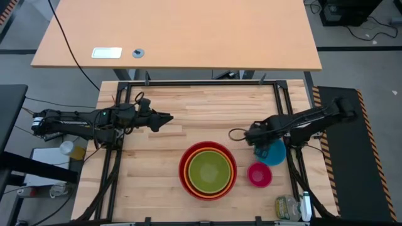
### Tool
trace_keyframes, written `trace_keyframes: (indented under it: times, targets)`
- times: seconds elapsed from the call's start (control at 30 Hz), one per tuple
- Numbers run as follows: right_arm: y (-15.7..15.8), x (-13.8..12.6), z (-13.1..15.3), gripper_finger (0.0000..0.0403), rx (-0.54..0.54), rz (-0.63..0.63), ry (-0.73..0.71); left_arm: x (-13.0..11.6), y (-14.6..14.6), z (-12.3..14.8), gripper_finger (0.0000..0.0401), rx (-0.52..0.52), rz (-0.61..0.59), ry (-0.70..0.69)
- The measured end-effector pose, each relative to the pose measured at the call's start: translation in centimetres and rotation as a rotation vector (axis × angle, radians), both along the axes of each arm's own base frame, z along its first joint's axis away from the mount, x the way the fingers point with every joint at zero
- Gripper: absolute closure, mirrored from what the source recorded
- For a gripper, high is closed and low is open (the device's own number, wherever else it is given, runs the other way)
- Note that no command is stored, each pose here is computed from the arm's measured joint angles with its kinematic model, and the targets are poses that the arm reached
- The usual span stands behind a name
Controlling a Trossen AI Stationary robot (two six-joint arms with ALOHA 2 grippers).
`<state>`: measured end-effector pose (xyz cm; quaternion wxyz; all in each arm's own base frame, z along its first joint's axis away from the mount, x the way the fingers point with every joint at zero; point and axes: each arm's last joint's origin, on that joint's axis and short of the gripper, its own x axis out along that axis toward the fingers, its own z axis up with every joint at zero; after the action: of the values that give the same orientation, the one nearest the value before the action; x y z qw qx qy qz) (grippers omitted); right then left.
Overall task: Nest bowls inside each other by size order
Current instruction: Stack the blue bowl on top of the green bowl
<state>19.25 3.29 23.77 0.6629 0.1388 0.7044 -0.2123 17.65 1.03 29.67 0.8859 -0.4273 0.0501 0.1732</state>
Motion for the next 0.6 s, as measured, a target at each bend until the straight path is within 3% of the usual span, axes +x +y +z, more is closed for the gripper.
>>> trace_keyframes:
  times: [0.17, 0.37, 0.6]
  targets:
    - [-2.2, -2.6, -0.5, 0.0209, -0.017, -0.045, 0.074, 0.0, 0.0, 0.0, 0.0168, 0.000, 0.001, -0.002]
    - [-4.4, -4.2, -2.5, 0.0193, 0.058, -0.073, 0.096, 0.0, 0.0, 0.0, 0.0168, 0.000, 0.002, -0.001]
    - [-6.5, -3.6, -4.1, 0.0192, 0.088, -0.067, 0.080, 0.0, 0.0, 0.0, 0.0168, 0.000, 0.003, 0.000]
